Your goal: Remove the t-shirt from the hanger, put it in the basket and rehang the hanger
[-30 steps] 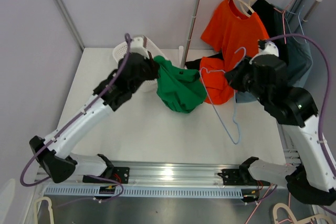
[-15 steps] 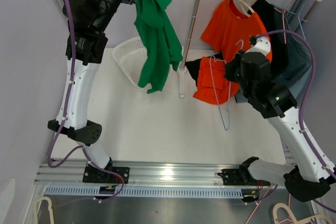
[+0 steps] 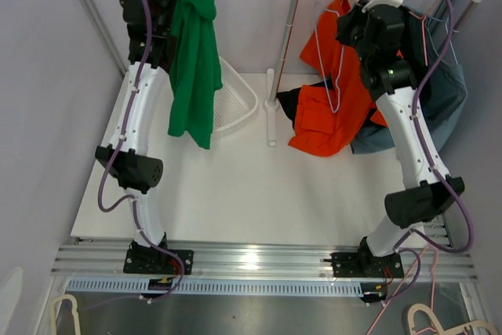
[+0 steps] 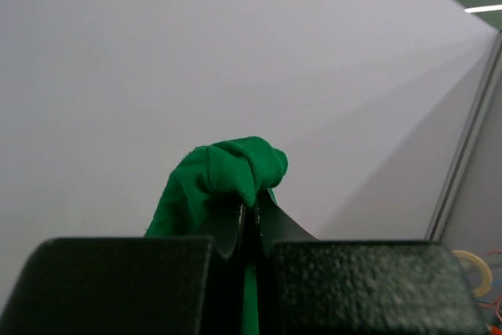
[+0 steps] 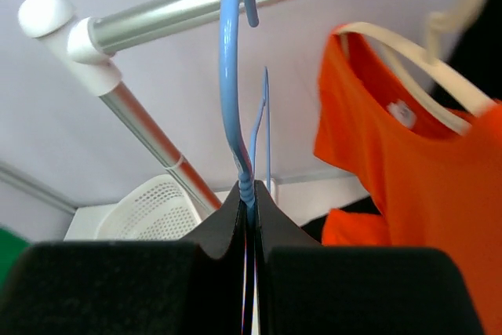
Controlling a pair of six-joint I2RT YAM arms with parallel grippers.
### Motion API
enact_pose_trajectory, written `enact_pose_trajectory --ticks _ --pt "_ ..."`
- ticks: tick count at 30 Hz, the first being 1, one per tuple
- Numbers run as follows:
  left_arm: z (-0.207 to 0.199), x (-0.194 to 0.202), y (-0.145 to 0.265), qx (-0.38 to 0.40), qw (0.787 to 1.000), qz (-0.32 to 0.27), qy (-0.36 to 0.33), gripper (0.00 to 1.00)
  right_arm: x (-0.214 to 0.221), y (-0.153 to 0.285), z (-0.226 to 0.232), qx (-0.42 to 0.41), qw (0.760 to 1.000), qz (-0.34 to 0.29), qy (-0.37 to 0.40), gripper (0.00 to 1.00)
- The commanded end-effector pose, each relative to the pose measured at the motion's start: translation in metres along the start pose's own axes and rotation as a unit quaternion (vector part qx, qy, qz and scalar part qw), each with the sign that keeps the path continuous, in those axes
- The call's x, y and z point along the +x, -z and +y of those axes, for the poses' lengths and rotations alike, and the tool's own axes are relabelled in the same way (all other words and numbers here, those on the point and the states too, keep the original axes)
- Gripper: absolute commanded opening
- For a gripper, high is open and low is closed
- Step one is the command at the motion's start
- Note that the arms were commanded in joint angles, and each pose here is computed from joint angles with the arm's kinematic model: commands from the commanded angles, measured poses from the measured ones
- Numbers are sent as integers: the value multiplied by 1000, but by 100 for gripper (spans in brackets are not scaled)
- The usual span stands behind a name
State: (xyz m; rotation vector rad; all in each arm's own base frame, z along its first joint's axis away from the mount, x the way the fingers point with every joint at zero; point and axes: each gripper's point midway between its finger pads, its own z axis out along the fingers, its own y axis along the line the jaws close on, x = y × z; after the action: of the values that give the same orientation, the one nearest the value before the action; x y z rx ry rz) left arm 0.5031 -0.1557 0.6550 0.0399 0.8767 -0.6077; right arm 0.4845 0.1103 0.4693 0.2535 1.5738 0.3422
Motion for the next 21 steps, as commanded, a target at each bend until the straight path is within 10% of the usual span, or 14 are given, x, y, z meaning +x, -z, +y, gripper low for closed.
enact_pose_trajectory --ticks 1,9,16,21 --pt "5 -22 -4 -17 999 -49 -5 1 -39 -17 34 -97 994 -39 24 0" --pt "132 195 40 -230 959 164 33 1 -23 -57 51 -159 985 -28 51 0" --pt "193 345 227 -463 777 384 185 1 10 -72 65 -207 977 26 47 0" --pt "176 365 284 -502 714 417 254 1 21 -71 71 -204 977 39 50 2"
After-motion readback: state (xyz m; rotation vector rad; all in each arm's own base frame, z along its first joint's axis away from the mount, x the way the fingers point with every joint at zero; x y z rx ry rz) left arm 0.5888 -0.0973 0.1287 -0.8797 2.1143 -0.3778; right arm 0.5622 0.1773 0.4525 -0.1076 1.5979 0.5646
